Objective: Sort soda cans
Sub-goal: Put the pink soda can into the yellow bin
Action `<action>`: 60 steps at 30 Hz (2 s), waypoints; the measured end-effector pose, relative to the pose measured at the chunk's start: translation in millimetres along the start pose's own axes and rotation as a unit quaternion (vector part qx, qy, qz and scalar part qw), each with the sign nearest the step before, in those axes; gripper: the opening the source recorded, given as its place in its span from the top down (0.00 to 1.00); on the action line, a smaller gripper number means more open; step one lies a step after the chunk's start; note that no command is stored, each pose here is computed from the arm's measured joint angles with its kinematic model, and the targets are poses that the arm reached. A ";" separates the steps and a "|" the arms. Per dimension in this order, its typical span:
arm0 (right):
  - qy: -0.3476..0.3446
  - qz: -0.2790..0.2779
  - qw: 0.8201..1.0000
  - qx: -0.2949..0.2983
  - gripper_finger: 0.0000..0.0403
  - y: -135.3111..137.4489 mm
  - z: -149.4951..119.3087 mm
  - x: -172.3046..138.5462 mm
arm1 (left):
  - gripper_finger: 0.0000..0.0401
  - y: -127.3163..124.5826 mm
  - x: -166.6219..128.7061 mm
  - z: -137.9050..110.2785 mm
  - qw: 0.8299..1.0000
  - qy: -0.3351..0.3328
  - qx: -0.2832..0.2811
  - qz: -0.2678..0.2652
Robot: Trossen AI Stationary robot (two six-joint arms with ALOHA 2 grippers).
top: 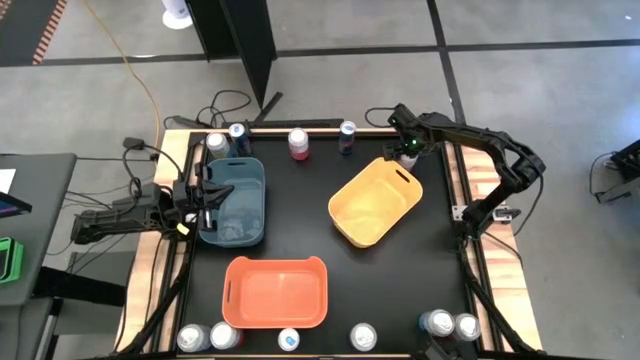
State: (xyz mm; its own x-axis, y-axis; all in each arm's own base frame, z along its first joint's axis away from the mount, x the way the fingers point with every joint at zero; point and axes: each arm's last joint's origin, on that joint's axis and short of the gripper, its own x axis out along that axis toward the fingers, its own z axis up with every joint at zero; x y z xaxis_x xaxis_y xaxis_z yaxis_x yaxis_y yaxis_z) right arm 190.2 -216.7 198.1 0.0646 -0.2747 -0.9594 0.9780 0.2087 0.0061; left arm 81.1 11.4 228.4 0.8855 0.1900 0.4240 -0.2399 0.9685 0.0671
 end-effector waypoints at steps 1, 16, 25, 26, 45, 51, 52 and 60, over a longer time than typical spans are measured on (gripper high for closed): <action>0.000 0.000 1.000 -0.002 0.25 1.0 -0.6 -0.3 | 0.99 0.0 0.0 0.0 1.000 0.000 0.000 0.000; -0.038 -0.004 0.999 -0.032 0.25 20.4 13.6 -34.7 | 0.99 0.0 0.0 0.0 1.000 0.000 -0.001 0.000; -0.088 -0.012 0.994 -0.067 0.25 34.9 30.6 -85.1 | 0.99 0.0 0.0 0.0 1.000 0.000 -0.001 0.000; -0.096 -0.008 0.993 -0.069 0.25 37.2 32.4 -92.3 | 0.99 0.0 0.0 0.0 1.000 0.000 -0.001 0.000; -0.101 0.058 0.962 -0.247 0.25 106.8 -31.4 -170.9 | 0.99 0.0 0.0 -0.1 1.000 0.000 -0.001 0.000; -0.065 0.041 0.971 -0.226 0.24 118.1 -66.3 -144.8 | 0.99 -0.2 0.0 -2.0 1.000 0.010 0.000 -0.001; -0.059 0.035 0.973 -0.222 0.24 117.6 -69.1 -138.6 | 0.99 -0.3 0.0 -2.3 1.000 0.012 0.001 -0.001; -0.058 0.024 0.977 -0.204 0.24 114.1 -71.9 -94.3 | 0.99 -0.3 0.0 -2.2 1.000 0.012 0.001 -0.001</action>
State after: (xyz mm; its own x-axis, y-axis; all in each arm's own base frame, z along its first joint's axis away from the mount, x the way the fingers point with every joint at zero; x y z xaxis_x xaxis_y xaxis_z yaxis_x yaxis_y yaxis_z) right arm 281.4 -99.5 268.9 0.1546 -0.3550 -0.9220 0.8136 0.5751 -0.0850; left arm 82.1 11.5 226.4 0.8951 0.1910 0.4030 -0.2380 0.9688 0.0695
